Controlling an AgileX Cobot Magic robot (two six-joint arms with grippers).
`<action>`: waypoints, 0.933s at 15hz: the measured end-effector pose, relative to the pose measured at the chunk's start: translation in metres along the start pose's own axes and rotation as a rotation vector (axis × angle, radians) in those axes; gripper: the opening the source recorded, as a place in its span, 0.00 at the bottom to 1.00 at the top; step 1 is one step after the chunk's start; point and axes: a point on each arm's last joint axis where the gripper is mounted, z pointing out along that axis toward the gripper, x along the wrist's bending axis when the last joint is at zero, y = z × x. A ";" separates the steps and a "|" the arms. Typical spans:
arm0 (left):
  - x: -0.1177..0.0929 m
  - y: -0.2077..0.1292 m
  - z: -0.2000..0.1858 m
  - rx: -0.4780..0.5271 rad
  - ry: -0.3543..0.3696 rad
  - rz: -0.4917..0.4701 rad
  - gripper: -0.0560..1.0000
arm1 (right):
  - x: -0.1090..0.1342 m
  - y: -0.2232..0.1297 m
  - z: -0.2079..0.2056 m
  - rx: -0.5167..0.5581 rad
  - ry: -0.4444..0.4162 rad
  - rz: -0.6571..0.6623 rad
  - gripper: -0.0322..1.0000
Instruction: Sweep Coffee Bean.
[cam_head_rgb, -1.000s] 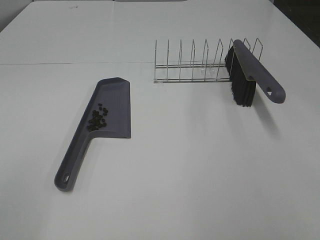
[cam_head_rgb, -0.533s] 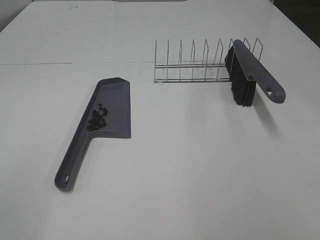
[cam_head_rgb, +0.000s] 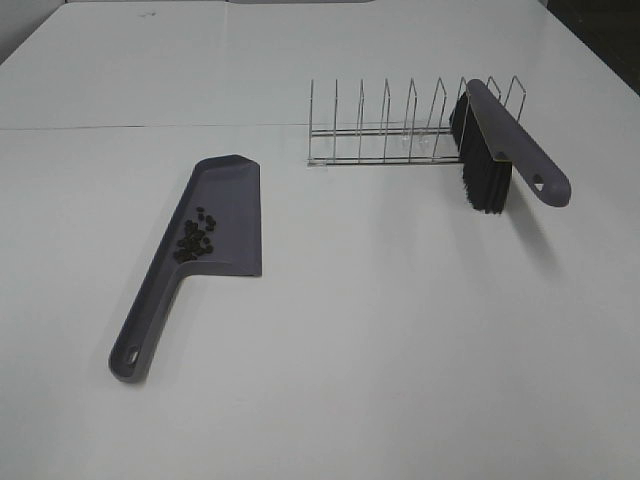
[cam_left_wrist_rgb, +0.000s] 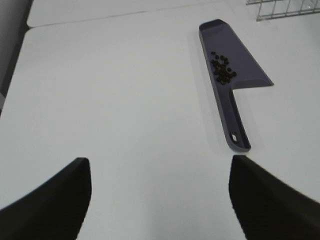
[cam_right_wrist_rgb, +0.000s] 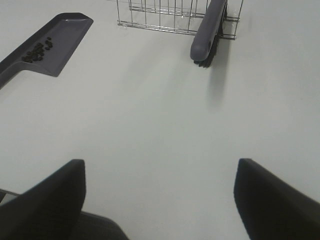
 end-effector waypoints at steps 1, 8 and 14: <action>0.000 -0.001 -0.003 -0.020 0.009 -0.004 0.72 | 0.000 0.000 0.000 0.000 -0.003 0.002 0.70; -0.001 -0.005 -0.008 -0.059 0.034 -0.014 0.72 | 0.004 -0.007 -0.012 -0.099 -0.046 0.034 0.70; -0.001 -0.005 -0.008 -0.059 0.034 -0.014 0.72 | 0.004 -0.007 -0.012 -0.099 -0.046 0.034 0.70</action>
